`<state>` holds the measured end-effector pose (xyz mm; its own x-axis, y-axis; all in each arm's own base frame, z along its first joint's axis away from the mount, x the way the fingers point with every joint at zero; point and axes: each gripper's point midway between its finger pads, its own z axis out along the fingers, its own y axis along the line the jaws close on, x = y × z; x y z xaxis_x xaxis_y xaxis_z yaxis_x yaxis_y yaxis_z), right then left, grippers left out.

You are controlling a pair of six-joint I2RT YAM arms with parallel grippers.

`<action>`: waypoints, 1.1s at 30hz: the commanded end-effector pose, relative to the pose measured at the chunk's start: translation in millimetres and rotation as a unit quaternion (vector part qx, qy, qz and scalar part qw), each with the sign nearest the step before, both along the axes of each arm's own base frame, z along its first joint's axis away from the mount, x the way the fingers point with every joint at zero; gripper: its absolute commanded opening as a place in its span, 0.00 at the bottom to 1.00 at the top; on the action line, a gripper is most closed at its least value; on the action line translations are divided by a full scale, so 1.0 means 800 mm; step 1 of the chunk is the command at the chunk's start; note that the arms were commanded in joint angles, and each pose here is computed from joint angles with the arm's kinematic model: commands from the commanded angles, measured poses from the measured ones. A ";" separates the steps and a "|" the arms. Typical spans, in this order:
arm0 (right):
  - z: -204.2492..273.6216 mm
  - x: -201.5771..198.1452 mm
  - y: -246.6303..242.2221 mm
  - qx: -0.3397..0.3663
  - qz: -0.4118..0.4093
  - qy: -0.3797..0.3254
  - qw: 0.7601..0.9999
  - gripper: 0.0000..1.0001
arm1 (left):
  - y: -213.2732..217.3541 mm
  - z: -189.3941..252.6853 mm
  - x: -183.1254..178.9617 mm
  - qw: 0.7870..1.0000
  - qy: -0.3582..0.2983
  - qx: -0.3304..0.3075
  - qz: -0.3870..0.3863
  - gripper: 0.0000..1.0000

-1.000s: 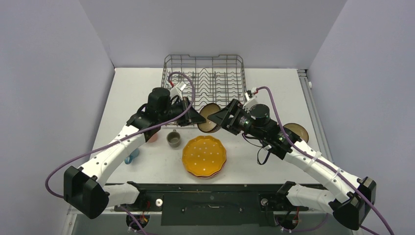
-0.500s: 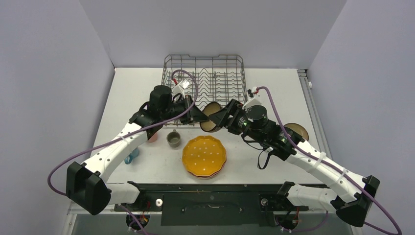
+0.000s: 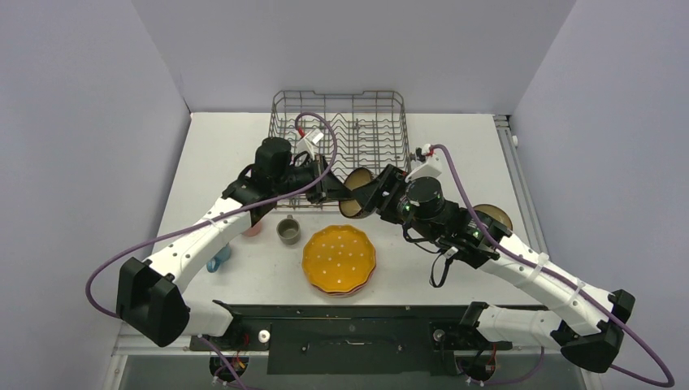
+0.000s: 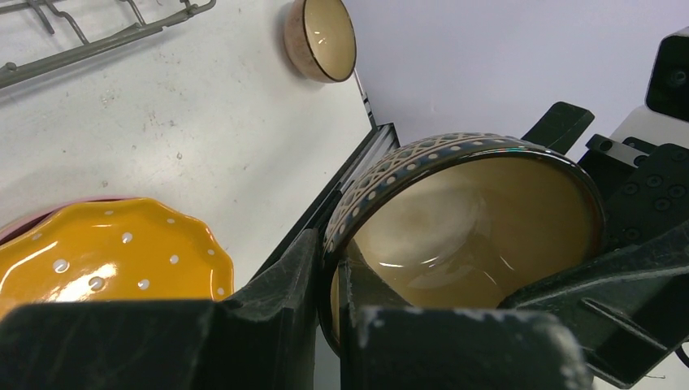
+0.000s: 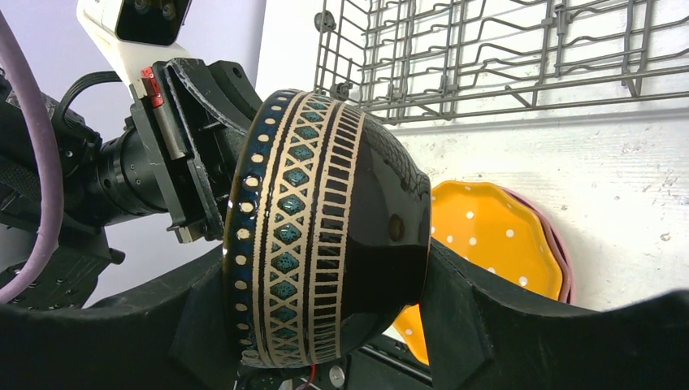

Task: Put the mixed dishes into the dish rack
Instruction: Adjust the bowl.

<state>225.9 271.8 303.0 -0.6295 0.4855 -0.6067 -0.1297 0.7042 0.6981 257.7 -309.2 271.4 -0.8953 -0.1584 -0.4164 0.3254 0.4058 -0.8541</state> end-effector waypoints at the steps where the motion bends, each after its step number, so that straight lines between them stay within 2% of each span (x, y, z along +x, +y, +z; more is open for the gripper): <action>1: 0.031 0.005 -0.022 -0.033 -0.018 -0.049 0.998 0.00 | 0.003 0.027 0.017 0.999 -0.005 -0.014 0.030 0.04; 5: 0.033 0.007 -0.025 -0.044 -0.022 -0.053 0.997 0.00 | 0.005 0.027 0.016 0.999 -0.007 -0.010 0.032 0.10; 7: 0.033 0.007 -0.026 -0.050 -0.023 -0.055 0.997 0.00 | 0.007 0.026 0.016 0.999 -0.007 -0.005 0.035 0.19; 11: 0.036 0.009 -0.031 -0.056 -0.029 -0.059 0.996 0.00 | 0.011 0.029 0.017 0.999 -0.014 0.005 0.037 0.30; 17: 0.040 0.014 -0.035 -0.075 -0.037 -0.066 0.994 0.00 | 0.019 0.033 0.020 0.999 -0.028 0.015 0.041 0.40; 23: 0.043 0.026 -0.037 -0.107 -0.040 -0.075 0.991 0.00 | 0.047 0.031 0.029 0.996 -0.046 0.042 0.062 0.45; 33: 0.047 0.069 -0.041 -0.185 -0.036 -0.082 0.979 0.00 | 0.101 0.012 0.037 0.989 -0.058 0.093 0.096 0.48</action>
<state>258.9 243.3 303.1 -0.5678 0.2440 -0.7862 -0.1363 0.9140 0.3822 287.3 -243.7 264.4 -0.8503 -0.2453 -0.4656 0.2525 0.5860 -0.7700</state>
